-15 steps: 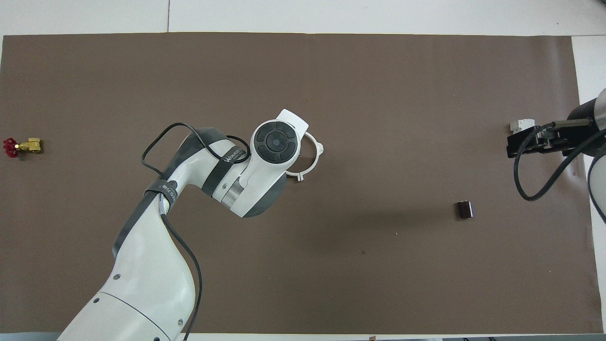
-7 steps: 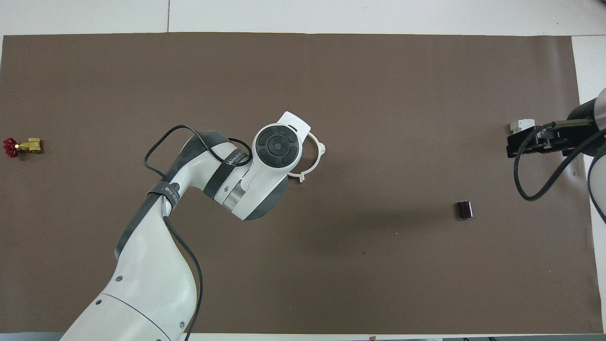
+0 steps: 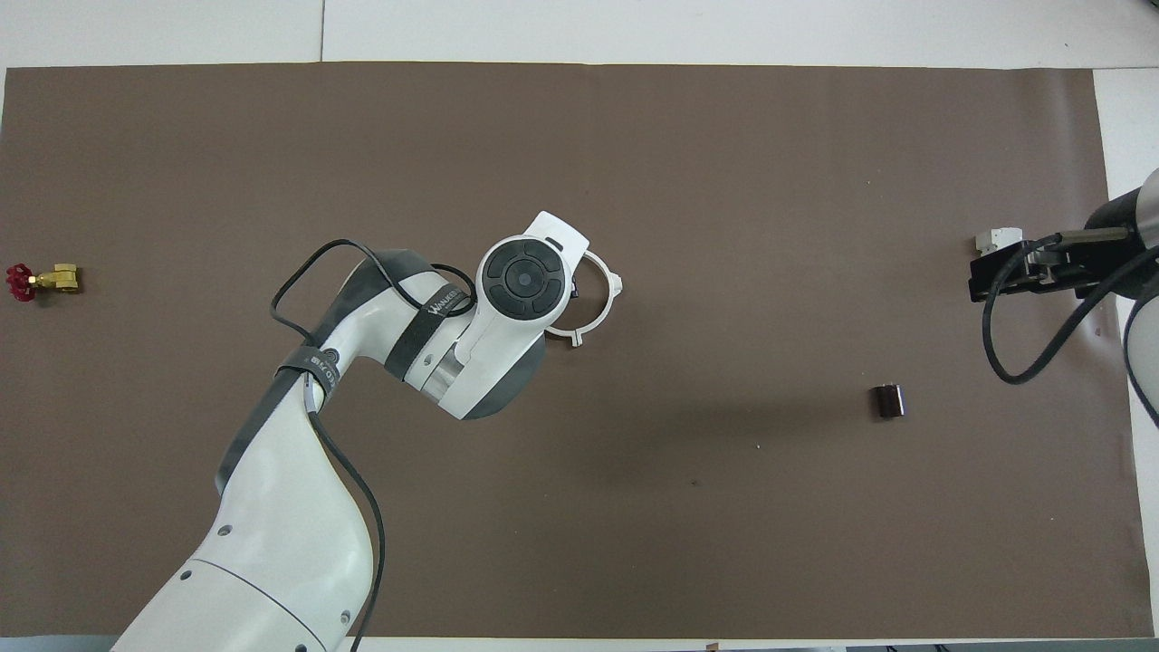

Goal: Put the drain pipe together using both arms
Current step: 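Press the held half onto the placed half with the left gripper, then open the left gripper and withdraw it from the joined ring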

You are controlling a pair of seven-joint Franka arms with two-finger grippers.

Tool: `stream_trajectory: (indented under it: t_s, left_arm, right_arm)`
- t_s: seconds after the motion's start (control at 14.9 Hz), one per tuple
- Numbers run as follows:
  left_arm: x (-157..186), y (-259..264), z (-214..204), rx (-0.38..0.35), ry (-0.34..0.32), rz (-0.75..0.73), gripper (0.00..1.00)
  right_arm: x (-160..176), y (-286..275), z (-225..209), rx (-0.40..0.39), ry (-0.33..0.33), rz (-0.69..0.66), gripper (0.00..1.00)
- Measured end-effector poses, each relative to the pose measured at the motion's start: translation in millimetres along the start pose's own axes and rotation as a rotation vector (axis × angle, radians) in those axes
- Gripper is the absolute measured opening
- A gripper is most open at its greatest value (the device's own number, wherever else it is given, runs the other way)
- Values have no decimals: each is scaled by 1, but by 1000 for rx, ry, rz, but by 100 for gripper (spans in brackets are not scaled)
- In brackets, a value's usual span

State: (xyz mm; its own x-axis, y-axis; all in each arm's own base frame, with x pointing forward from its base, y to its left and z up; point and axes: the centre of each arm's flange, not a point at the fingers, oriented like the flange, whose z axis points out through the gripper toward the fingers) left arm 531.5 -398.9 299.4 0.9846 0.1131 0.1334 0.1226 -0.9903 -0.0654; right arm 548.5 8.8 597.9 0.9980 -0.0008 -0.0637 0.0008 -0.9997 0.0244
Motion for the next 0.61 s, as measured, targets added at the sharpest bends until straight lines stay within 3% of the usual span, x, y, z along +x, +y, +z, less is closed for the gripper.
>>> stream_trajectory:
  t_s: [0.27,0.47,0.61]
  left_arm:
    - [4,-4,-3,-2,4,-8,100]
    - [18,-26,-13,-6,9,-46,100]
    - [21,-41,-18,-5,6,-64,94]
  right_arm:
    - [0,0,0,0,0,0,100]
    - [0,0,0,0,0,0,100]
    - [0,0,0,0,0,0,100]
